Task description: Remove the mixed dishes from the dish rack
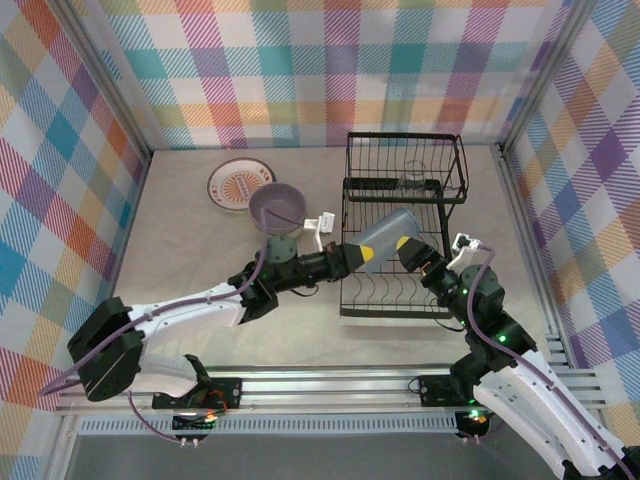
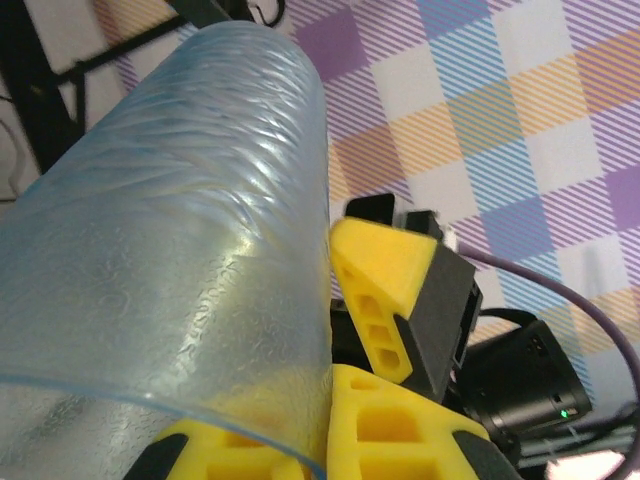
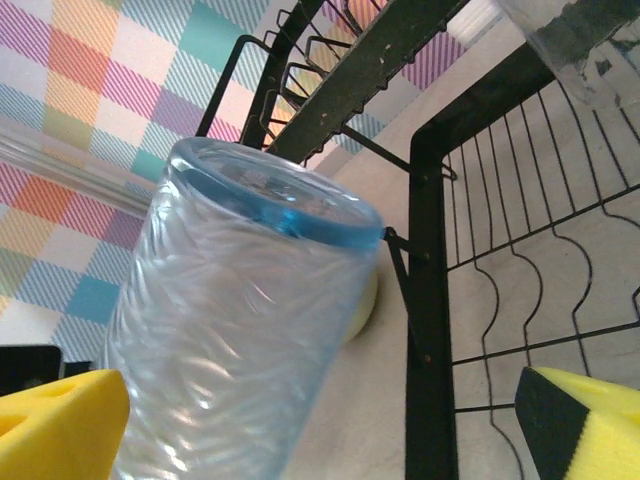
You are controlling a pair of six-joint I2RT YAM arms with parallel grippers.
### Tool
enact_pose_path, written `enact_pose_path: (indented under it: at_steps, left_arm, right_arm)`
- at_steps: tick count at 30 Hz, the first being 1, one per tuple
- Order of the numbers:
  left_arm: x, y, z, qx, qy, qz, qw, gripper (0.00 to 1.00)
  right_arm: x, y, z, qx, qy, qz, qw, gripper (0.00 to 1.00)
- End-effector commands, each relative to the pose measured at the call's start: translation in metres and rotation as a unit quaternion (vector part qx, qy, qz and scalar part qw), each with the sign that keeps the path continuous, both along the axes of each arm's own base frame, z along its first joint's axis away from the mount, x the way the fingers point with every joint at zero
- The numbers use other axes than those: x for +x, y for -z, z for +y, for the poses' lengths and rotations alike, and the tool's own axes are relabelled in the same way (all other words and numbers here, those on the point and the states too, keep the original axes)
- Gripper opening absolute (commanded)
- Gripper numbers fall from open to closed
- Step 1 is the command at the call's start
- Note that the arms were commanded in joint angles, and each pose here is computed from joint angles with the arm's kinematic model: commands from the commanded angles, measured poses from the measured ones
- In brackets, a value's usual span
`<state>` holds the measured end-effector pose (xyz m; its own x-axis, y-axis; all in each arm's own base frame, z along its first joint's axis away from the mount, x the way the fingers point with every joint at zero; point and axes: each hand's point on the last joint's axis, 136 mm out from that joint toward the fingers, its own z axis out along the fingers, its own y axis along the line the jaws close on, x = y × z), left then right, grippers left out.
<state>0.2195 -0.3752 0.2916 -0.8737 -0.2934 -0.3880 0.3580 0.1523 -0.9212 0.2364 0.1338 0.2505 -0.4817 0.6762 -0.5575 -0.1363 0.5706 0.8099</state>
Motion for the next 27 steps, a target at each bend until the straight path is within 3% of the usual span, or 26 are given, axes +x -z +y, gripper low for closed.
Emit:
enact_pose_path:
  at_steps: [1,6,9,14,17,27]
  left_arm:
    - [0.011,-0.019,0.025,0.055,-0.041,-0.046,0.997,0.00]
    - [0.014,-0.013,0.074,0.178,-0.080,-0.064,0.979,0.00]
    - [0.010,-0.003,0.106,0.290,-0.083,-0.063,0.951,0.00]
    - [0.007,0.023,0.151,0.468,-0.058,-0.050,0.880,0.00]
    - [0.008,0.033,0.167,0.543,-0.028,-0.057,0.837,0.00]
    - [0.033,0.054,0.175,0.676,0.081,-0.137,0.720,0.00]
  right_arm:
    - [-0.002,-0.020,-0.003,-0.043,-0.006,-0.038,0.998,0.99]
    - [-0.004,-0.029,0.000,-0.090,-0.024,-0.072,0.993,0.99]
    - [-0.003,-0.026,0.003,-0.113,-0.037,-0.087,0.989,0.99]
    - [0.000,-0.023,0.016,-0.131,-0.065,-0.120,0.982,0.99]
    - [0.003,-0.021,0.021,-0.146,-0.074,-0.128,0.978,0.99]
    - [0.003,-0.007,0.034,-0.170,-0.109,-0.159,0.966,0.99]
